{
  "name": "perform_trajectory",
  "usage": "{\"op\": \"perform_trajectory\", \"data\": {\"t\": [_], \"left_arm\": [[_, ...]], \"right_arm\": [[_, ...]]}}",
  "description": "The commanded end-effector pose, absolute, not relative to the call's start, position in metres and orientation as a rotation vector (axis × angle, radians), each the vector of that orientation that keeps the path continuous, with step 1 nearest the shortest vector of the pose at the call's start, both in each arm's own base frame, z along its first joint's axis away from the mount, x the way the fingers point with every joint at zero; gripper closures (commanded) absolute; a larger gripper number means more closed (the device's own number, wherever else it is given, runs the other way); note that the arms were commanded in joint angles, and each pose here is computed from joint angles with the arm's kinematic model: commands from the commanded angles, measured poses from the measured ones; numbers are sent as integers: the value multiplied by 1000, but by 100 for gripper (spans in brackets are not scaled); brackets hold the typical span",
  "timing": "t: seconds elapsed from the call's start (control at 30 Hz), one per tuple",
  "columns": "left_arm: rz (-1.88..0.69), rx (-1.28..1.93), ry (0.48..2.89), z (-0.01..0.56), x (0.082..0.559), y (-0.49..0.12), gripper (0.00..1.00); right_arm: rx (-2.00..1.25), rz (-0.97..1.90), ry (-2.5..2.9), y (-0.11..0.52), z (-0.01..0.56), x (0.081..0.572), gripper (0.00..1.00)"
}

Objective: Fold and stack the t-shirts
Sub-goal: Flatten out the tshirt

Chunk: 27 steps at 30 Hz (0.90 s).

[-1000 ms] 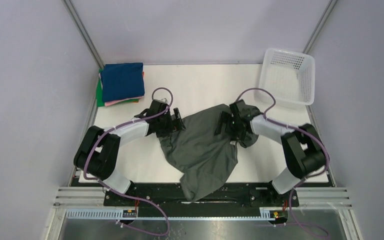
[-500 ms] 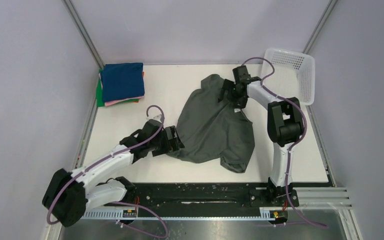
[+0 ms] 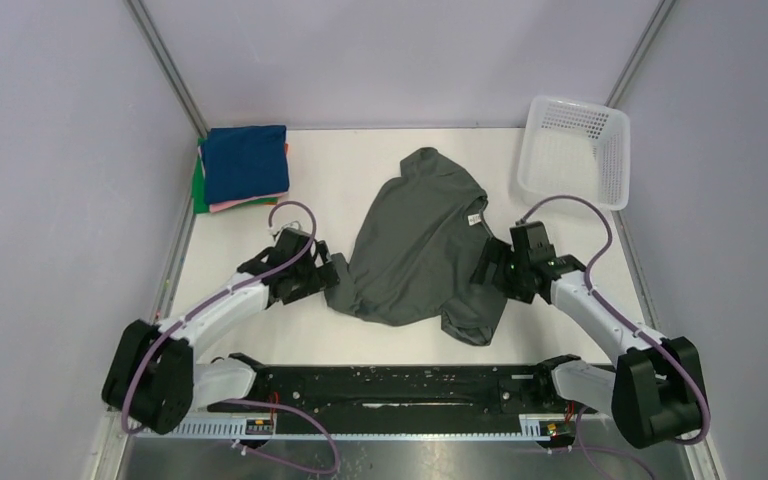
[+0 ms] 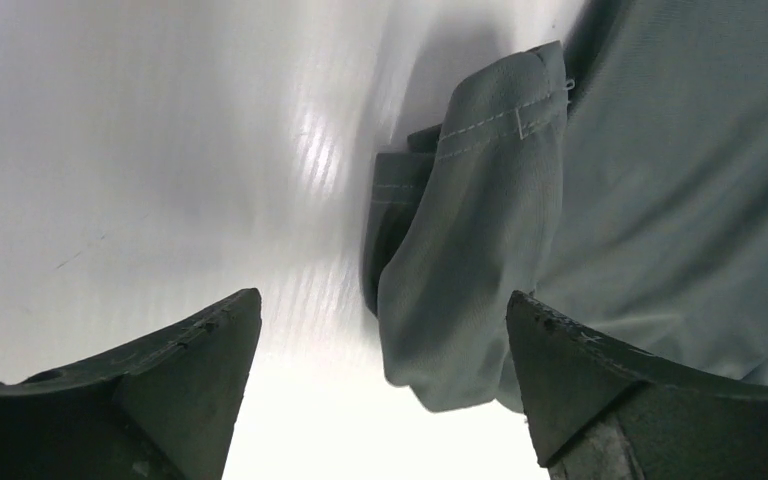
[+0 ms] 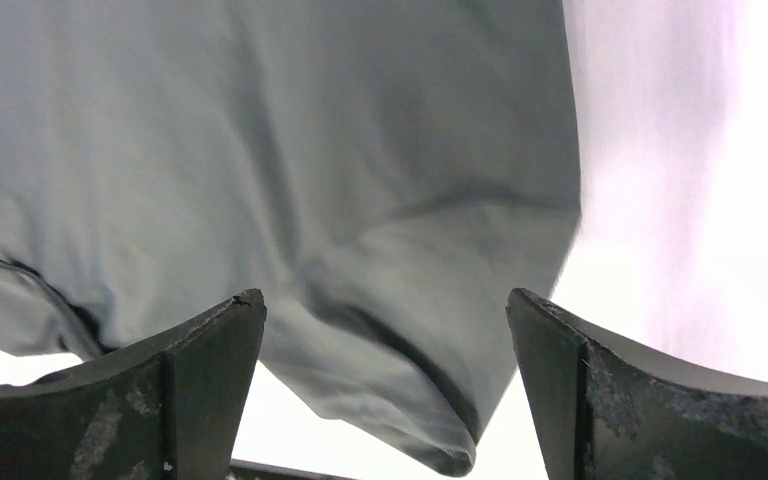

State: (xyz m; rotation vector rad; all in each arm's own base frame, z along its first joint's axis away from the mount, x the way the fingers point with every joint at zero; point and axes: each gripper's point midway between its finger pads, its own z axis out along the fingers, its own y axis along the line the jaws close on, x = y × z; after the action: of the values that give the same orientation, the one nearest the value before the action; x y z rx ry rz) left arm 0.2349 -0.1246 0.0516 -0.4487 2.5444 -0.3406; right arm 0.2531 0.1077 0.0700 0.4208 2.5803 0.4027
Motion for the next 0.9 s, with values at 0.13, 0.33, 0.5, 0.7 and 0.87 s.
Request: {"op": "perform_trajectory", "data": {"t": [0.13, 0.33, 0.5, 0.7, 0.87], "left_arm": [[-530, -380, 2424, 74, 289, -161, 10], [-490, -420, 2427, 64, 305, -161, 24], [-436, -438, 2412, 58, 321, -158, 37], [-398, -460, 2435, 49, 323, -155, 61], [-393, -468, 2433, 51, 317, -152, 86]], "right_arm": [[440, 531, 2702, 122, 33, 180, 1], [334, 529, 2746, 134, 28, 161, 5], [292, 382, 2809, 124, 16, 146, 9], [306, 369, 2838, 120, 8, 133, 11], [290, 380, 2855, 118, 8, 123, 12]]}}
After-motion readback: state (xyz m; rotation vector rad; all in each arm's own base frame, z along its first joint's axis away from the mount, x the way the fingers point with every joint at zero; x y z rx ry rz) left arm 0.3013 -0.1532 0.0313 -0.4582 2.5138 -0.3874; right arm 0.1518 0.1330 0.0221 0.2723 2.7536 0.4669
